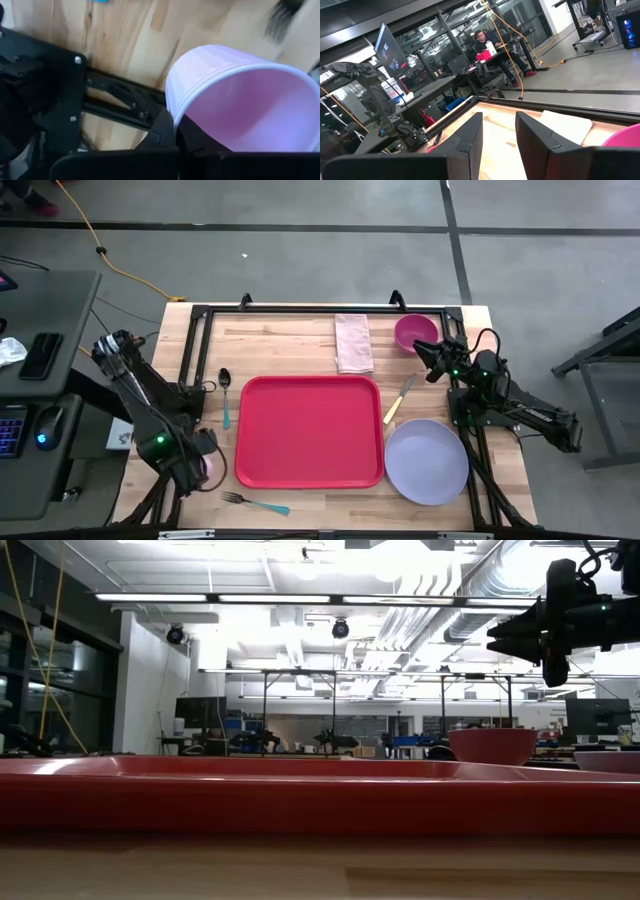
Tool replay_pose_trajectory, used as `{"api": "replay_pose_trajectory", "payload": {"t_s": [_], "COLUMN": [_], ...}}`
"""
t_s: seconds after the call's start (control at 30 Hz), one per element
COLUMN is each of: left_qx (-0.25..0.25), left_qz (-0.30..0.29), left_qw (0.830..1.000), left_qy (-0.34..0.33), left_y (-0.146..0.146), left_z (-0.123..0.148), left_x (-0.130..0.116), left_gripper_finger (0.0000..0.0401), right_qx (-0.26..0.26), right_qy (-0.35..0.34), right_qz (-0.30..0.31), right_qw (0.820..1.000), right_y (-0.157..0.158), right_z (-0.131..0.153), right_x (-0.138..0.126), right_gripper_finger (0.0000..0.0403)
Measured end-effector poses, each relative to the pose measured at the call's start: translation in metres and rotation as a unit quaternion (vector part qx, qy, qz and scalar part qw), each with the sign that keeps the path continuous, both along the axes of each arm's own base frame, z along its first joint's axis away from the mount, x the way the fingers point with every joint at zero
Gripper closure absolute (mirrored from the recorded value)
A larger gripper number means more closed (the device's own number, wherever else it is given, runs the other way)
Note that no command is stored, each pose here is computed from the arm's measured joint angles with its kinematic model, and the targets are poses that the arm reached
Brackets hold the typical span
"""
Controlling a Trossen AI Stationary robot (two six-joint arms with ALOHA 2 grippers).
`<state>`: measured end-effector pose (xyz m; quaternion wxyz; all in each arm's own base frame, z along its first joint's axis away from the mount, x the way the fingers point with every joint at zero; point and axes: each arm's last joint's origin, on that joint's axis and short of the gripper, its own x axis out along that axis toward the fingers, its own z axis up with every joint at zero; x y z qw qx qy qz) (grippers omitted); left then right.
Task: Set up tray
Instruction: Put the purple mug on the top left of the red serving tray
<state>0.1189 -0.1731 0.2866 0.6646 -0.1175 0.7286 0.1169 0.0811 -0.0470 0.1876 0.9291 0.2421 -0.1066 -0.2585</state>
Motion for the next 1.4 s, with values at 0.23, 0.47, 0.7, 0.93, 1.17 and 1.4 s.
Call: {"api": "replay_pose_trajectory", "payload": {"t_s": [0.23, 0.47, 0.7, 0.93, 1.17, 1.4], "left_qx": [0.019, 0.039, 0.064, 0.075, 0.089, 0.087], "left_qz": [0.038, 0.018, -0.005, -0.048, -0.098, -0.144], "left_qw": [0.998, 0.996, 0.993, 0.990, 0.985, 0.980], "left_qy": [-0.051, -0.082, -0.095, -0.113, -0.109, -0.104], "left_y": [0.023, 0.060, 0.105, 0.149, 0.192, 0.230], "left_z": [0.027, 0.033, 0.033, 0.032, 0.028, 0.020], "left_x": [0.026, 0.059, 0.084, 0.102, 0.112, 0.121], "left_gripper_finger": [0.0386, 0.0386, 0.0386, 0.0386, 0.0387, 0.0387], "right_qx": [0.000, 0.009, 0.009, 0.009, 0.011, 0.020], "right_qy": [0.000, -0.006, -0.006, -0.006, -0.003, 0.012], "right_qz": [0.000, 0.002, 0.004, 0.004, 0.004, 0.002], "right_qw": [1.000, 1.000, 1.000, 1.000, 1.000, 1.000], "right_y": [0.000, 0.000, 0.000, 0.000, 0.000, 0.000], "right_z": [0.000, 0.000, 0.000, 0.000, -0.001, -0.004], "right_x": [0.000, 0.000, 0.000, 0.000, 0.000, 0.000], "right_gripper_finger": [0.0308, 0.0308, 0.0308, 0.0308, 0.0308, 0.0308]}}
